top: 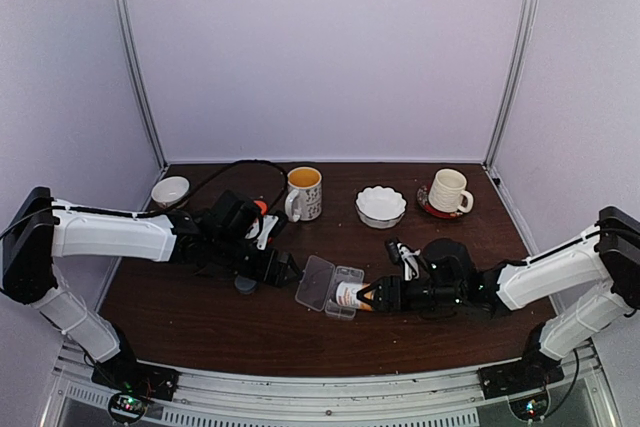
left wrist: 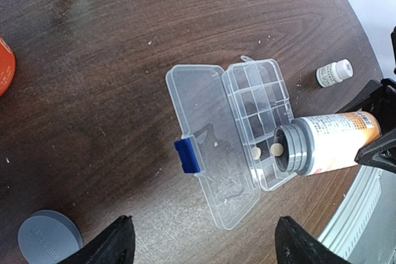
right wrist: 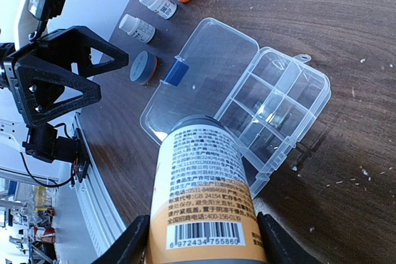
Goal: Sort the pills into containers
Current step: Pour the pill into the compartment of the pill container.
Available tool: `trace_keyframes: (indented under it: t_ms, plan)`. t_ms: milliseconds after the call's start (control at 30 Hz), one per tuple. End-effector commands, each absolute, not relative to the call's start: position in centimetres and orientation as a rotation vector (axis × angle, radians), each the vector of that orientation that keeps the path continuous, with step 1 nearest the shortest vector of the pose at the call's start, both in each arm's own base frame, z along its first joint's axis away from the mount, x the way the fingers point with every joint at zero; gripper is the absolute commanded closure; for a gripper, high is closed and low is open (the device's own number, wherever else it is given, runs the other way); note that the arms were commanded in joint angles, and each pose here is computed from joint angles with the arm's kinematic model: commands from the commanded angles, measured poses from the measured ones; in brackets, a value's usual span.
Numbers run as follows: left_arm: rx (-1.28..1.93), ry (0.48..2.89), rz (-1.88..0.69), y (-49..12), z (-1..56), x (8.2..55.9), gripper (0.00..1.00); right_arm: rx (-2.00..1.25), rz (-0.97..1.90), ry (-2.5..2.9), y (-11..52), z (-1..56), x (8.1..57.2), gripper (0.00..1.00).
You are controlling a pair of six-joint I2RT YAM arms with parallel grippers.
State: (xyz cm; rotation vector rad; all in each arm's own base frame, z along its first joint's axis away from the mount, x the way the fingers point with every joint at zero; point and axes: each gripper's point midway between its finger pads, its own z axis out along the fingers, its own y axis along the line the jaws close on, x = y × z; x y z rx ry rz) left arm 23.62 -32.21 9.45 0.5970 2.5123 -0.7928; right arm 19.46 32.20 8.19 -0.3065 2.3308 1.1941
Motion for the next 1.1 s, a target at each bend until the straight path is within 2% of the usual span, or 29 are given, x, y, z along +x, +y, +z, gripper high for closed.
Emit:
trace_keyframes:
  t_ms: [0,167,533,667,1067]
  plan:
    - [0.615,2.475,-0.804,-33.0,10.4,24.1,0.19,-0.297,1.305,2.220,32.7,10.6,19.3,1.00]
    - [0.617,2.473,-0.807,-33.1,10.5,24.1,0.19,-0.305,1.357,2.156,33.0,12.5,19.2,1.00]
    - [0.621,2.479,-0.804,-33.1,10.3,24.1,0.19,-0.241,1.368,2.181,31.9,9.9,18.9,1.00]
    - [0.624,2.479,-0.806,-33.2,10.3,24.2,0.19,-0.237,1.293,2.255,31.7,8.3,19.3,1.00]
    - [0.625,2.482,-0.806,-33.4,10.3,24.2,0.19,-0.236,1.339,2.174,31.4,10.8,19.3,1.00]
